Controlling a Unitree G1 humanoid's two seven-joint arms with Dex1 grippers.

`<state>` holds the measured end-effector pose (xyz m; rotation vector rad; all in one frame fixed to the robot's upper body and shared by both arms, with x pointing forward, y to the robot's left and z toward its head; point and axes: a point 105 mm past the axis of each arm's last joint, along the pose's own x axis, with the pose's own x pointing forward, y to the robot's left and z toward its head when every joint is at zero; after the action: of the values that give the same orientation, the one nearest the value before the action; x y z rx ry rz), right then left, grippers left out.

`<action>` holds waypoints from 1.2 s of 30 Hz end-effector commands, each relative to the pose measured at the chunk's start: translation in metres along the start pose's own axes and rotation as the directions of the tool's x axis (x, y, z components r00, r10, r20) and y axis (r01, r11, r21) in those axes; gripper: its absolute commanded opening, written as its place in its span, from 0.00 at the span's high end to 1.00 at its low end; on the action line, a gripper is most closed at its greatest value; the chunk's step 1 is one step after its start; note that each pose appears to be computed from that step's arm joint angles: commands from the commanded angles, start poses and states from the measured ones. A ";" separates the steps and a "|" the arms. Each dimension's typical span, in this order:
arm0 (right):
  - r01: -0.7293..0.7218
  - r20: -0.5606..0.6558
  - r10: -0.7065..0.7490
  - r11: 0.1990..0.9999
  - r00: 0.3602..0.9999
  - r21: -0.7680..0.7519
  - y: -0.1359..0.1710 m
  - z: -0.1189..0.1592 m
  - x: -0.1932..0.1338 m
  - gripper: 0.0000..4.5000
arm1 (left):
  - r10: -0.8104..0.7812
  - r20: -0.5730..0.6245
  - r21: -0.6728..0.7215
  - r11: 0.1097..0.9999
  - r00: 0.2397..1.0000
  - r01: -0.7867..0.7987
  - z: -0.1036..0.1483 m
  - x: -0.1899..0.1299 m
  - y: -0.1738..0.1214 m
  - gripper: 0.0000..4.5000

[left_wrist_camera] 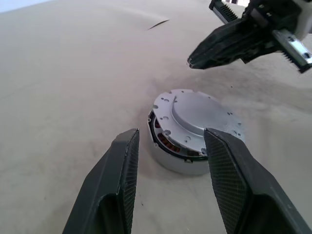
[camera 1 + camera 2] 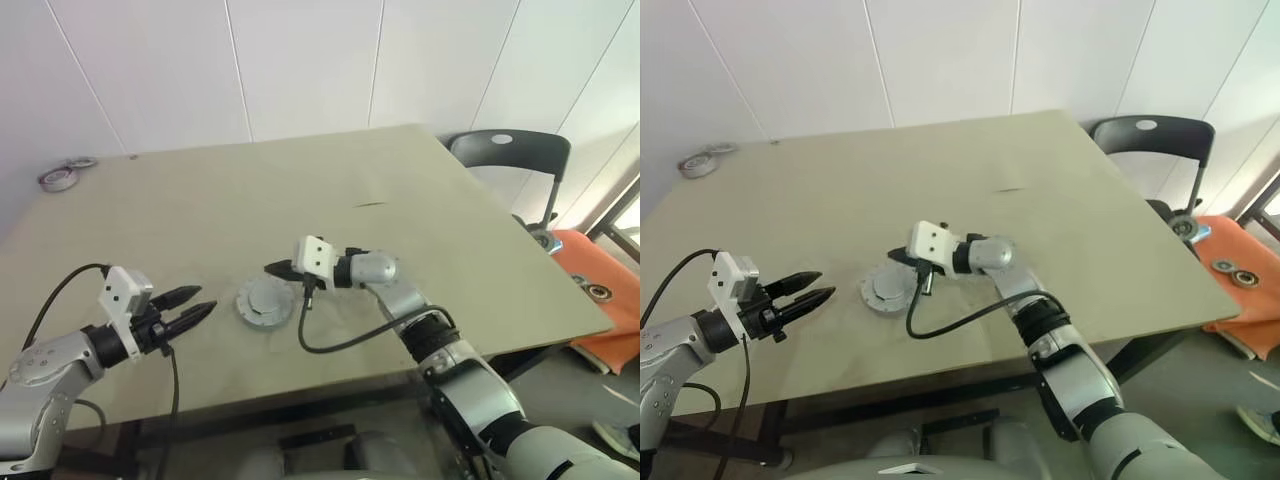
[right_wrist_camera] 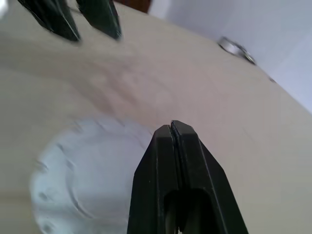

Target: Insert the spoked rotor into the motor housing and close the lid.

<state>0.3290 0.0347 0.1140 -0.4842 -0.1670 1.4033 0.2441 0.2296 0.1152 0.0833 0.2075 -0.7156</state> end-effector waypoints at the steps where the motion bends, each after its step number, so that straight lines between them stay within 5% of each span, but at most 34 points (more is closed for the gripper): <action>1: -0.032 0.062 0.031 0.999 0.998 0.016 0.008 0.018 -0.002 1.00 | -0.004 0.033 0.032 0.999 0.999 0.003 0.011 -0.003 -0.002 0.50; 8: -0.006 0.053 0.003 0.998 0.999 0.070 0.018 0.021 0.002 1.00 | -0.002 0.034 0.029 1.000 0.999 0.001 0.012 -0.003 -0.002 0.50; 11: 0.007 0.031 -0.008 0.999 0.999 0.039 0.019 0.017 0.005 0.87 | 0.002 0.033 0.031 1.000 0.999 -0.004 0.012 -0.004 -0.001 0.50; 16: 0.013 -0.083 -0.010 0.999 0.997 0.035 0.023 -0.007 0.013 0.51 | 0.006 0.037 0.036 0.999 0.999 -0.007 0.014 -0.004 0.000 0.50; 21: 0.003 -0.087 0.001 0.999 0.996 0.043 0.026 -0.013 0.015 0.51 | 0.010 0.040 0.039 0.999 0.999 -0.011 0.015 -0.004 0.000 0.50; 23: 0.019 -0.074 -0.018 1.000 0.997 0.016 0.025 -0.011 0.016 0.43 | 0.011 0.041 0.041 0.999 0.999 -0.012 0.015 -0.004 0.000 0.50; 29: -0.002 -0.090 0.004 1.000 0.996 0.020 0.029 -0.014 0.015 0.02 | 0.009 0.041 0.043 0.999 0.999 -0.011 0.016 -0.004 0.000 0.50; 36: -0.016 -0.109 0.022 0.999 0.994 0.052 0.031 -0.018 0.015 0.00 | 0.005 0.040 0.043 0.999 0.999 -0.006 0.016 -0.003 0.001 0.50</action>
<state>0.3095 0.0437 0.0711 -0.5199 -0.0008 1.3881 0.2434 0.2287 0.1166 0.0710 0.2001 -0.7158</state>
